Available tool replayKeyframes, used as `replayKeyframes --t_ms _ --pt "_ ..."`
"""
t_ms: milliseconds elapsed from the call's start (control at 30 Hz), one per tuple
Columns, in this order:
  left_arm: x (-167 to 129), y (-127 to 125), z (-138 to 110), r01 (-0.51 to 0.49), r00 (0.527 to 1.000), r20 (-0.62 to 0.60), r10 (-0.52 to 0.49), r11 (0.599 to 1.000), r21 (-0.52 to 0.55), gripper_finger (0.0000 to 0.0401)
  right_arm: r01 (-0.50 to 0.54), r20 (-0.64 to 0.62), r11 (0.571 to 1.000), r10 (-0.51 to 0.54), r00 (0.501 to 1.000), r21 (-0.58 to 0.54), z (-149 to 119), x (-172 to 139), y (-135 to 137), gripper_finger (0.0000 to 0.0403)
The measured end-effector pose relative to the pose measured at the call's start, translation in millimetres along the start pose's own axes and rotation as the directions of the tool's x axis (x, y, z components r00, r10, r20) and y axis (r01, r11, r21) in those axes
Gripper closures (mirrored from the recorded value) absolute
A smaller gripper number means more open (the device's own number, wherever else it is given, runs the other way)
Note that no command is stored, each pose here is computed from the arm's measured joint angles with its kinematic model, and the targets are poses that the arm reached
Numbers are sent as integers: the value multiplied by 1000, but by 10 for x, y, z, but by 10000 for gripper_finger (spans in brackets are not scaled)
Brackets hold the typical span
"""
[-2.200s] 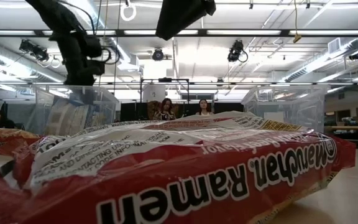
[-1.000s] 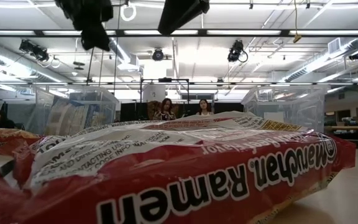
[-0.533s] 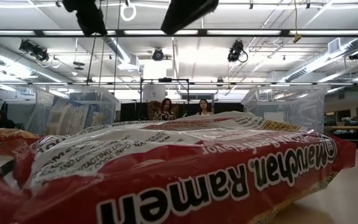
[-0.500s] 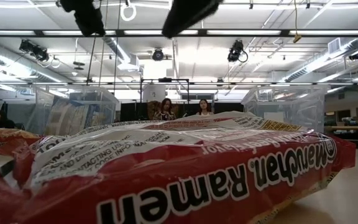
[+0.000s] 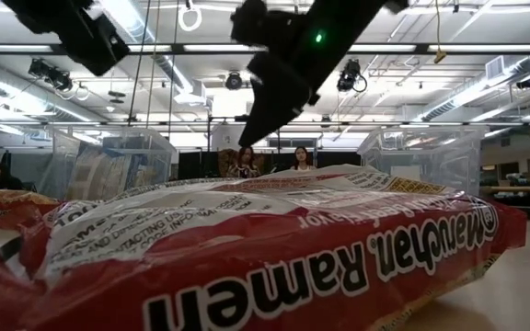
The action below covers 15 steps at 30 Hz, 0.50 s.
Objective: Sort Maruchan noodles
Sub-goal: Put the orange noodle pack into the top right transparent bin
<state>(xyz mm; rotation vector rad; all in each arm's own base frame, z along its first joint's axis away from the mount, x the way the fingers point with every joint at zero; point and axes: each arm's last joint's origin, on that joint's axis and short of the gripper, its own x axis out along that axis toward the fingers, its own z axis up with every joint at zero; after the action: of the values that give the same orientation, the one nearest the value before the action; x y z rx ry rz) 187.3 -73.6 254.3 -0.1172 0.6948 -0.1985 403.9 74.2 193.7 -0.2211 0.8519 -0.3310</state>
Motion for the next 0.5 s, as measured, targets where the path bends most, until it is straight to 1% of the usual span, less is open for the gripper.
replayKeyframes --t_ms 100,167,300,433,500 --pt "24 -176 -34 29 995 90 -35 997 71 242 -20 -13 1000 20 1000 8 23 119 -204 248" --pt "25 -263 -64 31 991 125 -43 994 103 242 -23 4 1000 23 1000 -13 27 193 -311 231" --pt "-5 -387 -118 5 989 144 -24 991 133 242 0 73 996 7 997 -93 -46 347 -443 205" --pt "-34 -471 -155 -19 987 162 -7 986 163 242 39 80 998 -35 996 -39 -265 535 -630 203" --pt "-45 -495 -166 -43 985 174 13 984 172 242 58 104 998 -57 993 -8 -344 604 -713 204"
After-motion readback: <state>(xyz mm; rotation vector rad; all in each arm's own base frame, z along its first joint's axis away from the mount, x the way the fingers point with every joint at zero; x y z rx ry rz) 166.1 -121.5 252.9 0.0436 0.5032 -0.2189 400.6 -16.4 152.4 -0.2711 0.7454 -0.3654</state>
